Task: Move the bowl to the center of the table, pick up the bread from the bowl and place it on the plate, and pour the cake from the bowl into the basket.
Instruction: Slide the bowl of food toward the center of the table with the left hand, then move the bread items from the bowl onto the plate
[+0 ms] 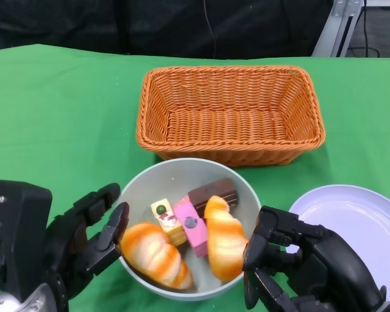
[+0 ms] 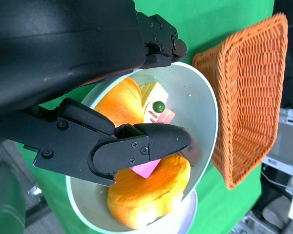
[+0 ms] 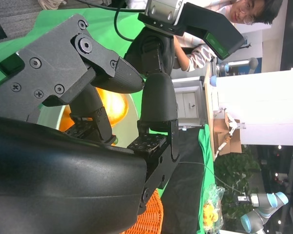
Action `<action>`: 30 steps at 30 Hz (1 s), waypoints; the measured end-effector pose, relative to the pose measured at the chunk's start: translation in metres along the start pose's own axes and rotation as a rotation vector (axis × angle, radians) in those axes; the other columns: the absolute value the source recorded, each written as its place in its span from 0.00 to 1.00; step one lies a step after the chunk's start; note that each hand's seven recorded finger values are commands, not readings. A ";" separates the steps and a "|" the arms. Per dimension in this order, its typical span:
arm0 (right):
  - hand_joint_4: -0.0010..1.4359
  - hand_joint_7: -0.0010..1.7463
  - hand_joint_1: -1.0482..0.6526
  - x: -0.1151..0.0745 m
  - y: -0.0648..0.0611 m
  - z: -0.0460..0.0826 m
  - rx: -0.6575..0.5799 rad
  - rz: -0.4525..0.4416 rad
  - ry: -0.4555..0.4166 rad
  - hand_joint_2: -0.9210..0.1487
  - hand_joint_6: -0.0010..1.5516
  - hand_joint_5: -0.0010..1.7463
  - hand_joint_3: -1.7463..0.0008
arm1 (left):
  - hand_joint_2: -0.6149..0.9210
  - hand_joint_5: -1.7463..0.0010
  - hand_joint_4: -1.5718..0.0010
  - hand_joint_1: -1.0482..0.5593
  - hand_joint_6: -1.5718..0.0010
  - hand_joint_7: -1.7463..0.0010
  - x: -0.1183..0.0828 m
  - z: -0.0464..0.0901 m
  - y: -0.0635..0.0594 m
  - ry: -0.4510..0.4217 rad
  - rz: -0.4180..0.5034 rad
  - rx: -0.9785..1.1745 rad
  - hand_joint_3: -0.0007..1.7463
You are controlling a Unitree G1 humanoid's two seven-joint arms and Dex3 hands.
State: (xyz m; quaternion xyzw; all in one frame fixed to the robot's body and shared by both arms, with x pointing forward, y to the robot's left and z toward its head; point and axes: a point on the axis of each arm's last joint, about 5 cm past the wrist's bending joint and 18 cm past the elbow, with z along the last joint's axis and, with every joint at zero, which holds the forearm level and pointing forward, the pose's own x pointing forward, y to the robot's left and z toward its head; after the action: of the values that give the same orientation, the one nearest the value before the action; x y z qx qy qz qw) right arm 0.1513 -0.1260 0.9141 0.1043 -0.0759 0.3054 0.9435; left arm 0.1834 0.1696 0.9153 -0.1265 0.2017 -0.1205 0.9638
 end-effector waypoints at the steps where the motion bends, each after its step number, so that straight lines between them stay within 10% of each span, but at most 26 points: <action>1: 0.49 0.85 0.51 0.000 0.000 0.000 0.000 0.000 0.000 0.42 0.39 1.00 0.30 | 1.00 1.00 0.91 0.22 0.92 1.00 0.000 0.000 0.000 -0.001 -0.010 -0.003 0.35; 14: 0.49 0.85 0.51 0.000 0.000 0.000 0.000 -0.001 0.000 0.43 0.39 1.00 0.29 | 1.00 0.99 0.89 0.22 0.91 0.99 0.001 -0.005 -0.002 -0.012 -0.080 -0.008 0.34; 30: 0.49 0.86 0.51 0.000 0.000 0.000 -0.002 -0.002 0.000 0.43 0.39 1.00 0.29 | 1.00 0.99 0.89 0.29 0.91 0.99 0.000 0.013 0.008 -0.134 0.121 0.181 0.23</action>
State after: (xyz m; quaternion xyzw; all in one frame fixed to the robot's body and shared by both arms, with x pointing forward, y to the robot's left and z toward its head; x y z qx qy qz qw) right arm 0.1513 -0.1259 0.9142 0.1035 -0.0759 0.3042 0.9439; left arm 0.1905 0.1796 0.9243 -0.0345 0.1325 -0.0712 0.9880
